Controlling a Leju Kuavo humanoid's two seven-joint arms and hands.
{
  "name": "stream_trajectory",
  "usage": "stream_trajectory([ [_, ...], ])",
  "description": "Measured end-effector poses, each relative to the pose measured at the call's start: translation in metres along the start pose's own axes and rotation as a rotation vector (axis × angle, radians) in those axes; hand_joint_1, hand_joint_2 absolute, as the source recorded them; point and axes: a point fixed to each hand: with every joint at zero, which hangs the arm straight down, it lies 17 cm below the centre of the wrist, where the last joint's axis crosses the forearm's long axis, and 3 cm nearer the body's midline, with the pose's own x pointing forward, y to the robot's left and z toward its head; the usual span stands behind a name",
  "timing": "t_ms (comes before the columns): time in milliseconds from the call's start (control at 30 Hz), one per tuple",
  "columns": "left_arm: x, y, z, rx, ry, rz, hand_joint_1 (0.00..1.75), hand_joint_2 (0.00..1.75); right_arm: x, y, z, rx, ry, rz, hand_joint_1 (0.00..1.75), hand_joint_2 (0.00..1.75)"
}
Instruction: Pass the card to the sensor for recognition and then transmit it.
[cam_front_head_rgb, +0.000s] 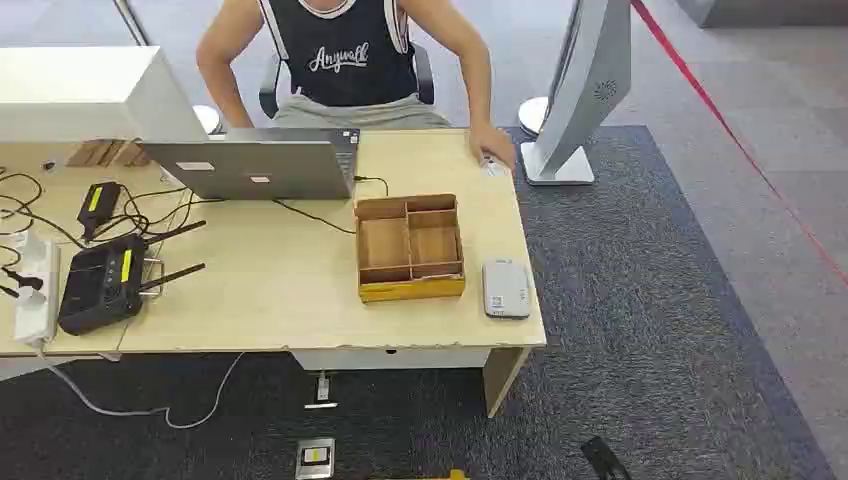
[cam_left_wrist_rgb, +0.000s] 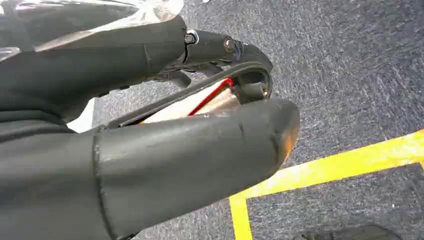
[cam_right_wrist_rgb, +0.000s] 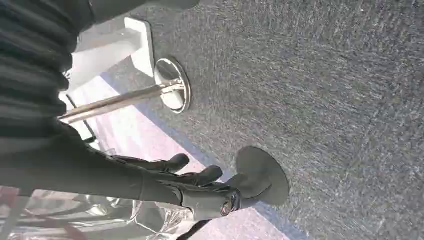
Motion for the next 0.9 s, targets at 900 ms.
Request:
stream_trajectory([
  [900,0.005,-0.010,0.004,-0.029,-0.018,-0.042,0.00,0.00,0.037,-0.193,-0.018,-0.367,-0.052,-0.341,0.00,1.75],
])
